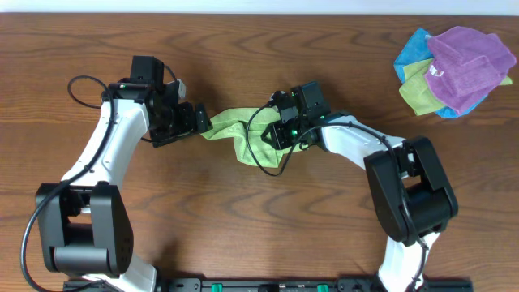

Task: Fold the cloth

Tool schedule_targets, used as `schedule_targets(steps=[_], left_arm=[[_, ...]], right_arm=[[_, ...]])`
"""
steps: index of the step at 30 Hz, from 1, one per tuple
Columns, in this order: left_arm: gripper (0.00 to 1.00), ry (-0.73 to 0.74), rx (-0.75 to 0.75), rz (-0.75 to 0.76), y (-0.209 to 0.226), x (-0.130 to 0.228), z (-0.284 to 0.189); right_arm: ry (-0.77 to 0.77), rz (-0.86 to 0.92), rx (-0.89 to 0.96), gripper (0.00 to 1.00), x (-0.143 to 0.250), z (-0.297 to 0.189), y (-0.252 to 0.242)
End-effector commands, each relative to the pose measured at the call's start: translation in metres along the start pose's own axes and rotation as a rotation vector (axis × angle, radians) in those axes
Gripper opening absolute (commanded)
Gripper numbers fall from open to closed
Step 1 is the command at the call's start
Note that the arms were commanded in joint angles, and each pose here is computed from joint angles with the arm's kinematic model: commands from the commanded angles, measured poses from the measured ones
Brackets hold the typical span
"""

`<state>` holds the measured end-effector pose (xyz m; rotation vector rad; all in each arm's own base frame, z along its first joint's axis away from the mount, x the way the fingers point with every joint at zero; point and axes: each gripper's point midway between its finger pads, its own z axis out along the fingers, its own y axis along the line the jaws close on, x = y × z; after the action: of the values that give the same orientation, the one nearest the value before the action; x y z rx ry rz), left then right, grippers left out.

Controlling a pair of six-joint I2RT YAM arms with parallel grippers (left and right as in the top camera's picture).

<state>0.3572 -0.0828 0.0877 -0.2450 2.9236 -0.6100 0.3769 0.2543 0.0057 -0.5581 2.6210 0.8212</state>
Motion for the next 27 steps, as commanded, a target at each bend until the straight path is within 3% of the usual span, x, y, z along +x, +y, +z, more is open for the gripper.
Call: schedule_targets(steps=[1,3,6,7,8,12,16,23,27], left_arm=[[0.95,-0.018,0.01,-0.002,-0.006,-0.005,-0.005],[0.95,-0.019,0.011,-0.001,-0.006,-0.006,-0.005],[0.96,-0.019,0.014,0.0,-0.007,-0.006,-0.005],[1.0,-0.019,0.014,0.0,-0.007,-0.006,-0.005],[0.94,-0.019,0.014,-0.001,-0.007,-0.006,-0.005],[0.94,-0.02,0.009,-0.004,-0.006,-0.006,-0.005],[0.95,-0.041,-0.083,0.002,0.011,-0.009,-0.004],[0.91,-0.117,-0.082,0.185,0.009,-0.03,0.004],[0.89,-0.068,-0.092,0.243,0.019,-0.03,0.028]], right_arm=[[0.024,0.014,0.01,0.19,0.008,0.009,-0.005],[0.02,0.023,0.006,0.17,0.007,0.009,-0.005],[0.009,0.033,-0.023,0.05,0.003,0.009,0.001],[0.006,0.036,-0.024,0.05,0.003,0.009,0.001],[0.004,0.035,-0.023,0.05,0.002,0.009,0.001],[0.002,0.035,-0.024,0.05,0.002,0.009,0.001],[0.001,0.045,-0.024,0.04,0.001,0.009,0.001],[-0.002,0.043,-0.032,0.06,0.0,0.008,0.003],[0.002,0.051,-0.043,0.06,0.0,0.008,0.005]])
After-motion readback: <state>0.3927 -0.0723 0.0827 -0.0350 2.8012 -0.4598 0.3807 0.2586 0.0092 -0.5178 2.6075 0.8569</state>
